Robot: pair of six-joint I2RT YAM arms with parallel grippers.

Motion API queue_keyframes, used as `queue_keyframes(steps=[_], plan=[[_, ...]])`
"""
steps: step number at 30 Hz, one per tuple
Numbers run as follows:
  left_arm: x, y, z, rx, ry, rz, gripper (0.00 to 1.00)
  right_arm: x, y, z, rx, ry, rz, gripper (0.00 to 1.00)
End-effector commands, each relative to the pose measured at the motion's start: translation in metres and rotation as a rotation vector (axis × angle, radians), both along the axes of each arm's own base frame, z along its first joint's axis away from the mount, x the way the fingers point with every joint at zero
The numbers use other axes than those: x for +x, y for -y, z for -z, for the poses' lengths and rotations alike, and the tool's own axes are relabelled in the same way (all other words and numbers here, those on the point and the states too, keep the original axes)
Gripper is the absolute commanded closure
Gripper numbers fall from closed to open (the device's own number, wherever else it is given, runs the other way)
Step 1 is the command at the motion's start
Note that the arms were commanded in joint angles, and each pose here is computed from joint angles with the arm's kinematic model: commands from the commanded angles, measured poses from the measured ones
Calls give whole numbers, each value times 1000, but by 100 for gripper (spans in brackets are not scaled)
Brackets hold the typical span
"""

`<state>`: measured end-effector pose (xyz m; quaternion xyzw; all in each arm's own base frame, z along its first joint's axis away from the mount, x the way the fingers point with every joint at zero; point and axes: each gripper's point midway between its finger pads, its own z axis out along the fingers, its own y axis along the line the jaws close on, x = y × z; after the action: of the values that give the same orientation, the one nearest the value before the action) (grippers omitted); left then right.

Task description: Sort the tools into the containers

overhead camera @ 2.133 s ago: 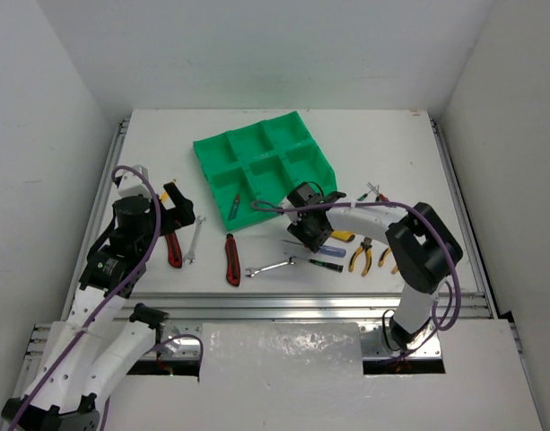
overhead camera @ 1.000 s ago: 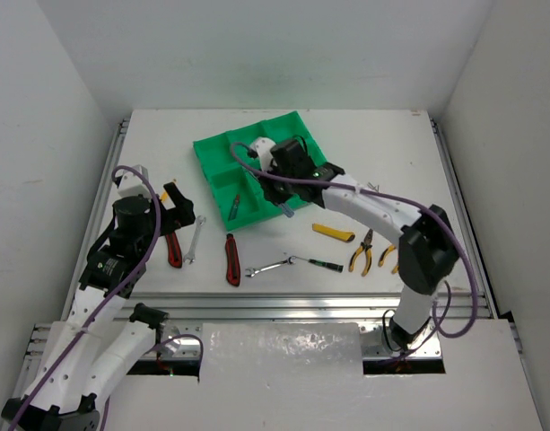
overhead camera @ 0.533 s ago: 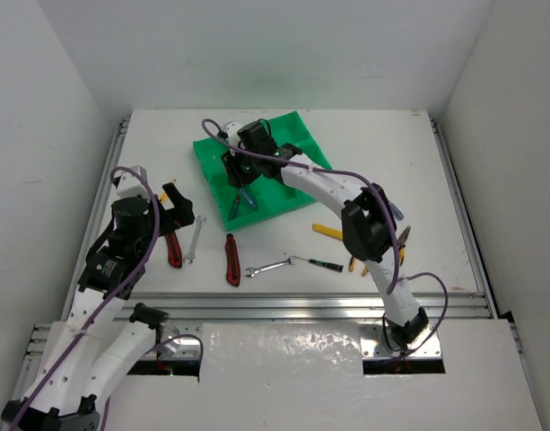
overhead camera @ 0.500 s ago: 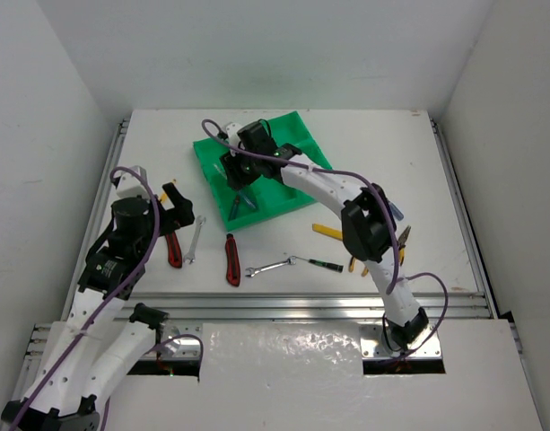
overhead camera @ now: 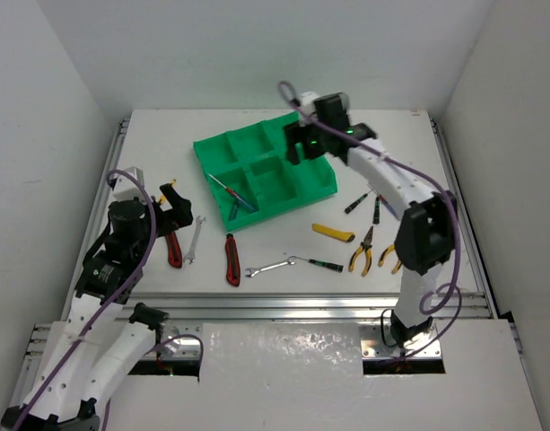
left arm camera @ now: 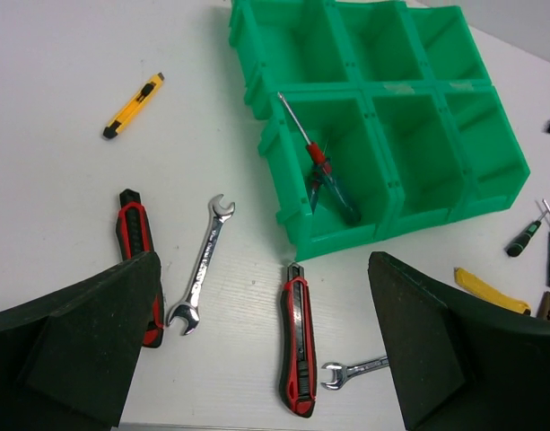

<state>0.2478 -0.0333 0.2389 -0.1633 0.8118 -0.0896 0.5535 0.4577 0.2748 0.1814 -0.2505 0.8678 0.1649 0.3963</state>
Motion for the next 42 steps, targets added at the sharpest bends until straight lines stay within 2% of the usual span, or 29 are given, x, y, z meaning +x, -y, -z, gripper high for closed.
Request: queue_keyframes(steps=[1, 4, 7, 10, 13, 18, 22, 29, 35, 42], plan=[[4, 4, -17, -11, 64, 18, 1, 16, 103, 20, -97, -39, 182, 24], [6, 3, -14, -6, 49, 11, 1, 25, 179, 47, -251, -73, 358, 25], [6, 1, -12, -2, 38, -2, 1, 30, 235, 69, -293, -159, 486, 25], [7, -12, -4, 20, -5, -82, 1, 29, 287, 90, -295, -250, 585, 29], [11, -6, 0, 21, -26, -56, 1, 15, 302, 111, -281, -316, 591, 38], [13, 0, 2, 18, -30, -19, 2, -2, 316, 127, -325, -346, 592, 51], [13, 1, 0, 14, -22, -13, 2, -24, 326, 141, -334, -403, 605, 56], [14, 3, 2, 14, -29, 0, 2, -35, 316, 151, -289, -442, 573, 57], [14, 5, 4, 13, -33, 6, 2, -45, 329, 171, -363, -484, 610, 65], [15, 6, 4, 11, -34, 13, 2, -45, 333, 179, -386, -495, 624, 67]])
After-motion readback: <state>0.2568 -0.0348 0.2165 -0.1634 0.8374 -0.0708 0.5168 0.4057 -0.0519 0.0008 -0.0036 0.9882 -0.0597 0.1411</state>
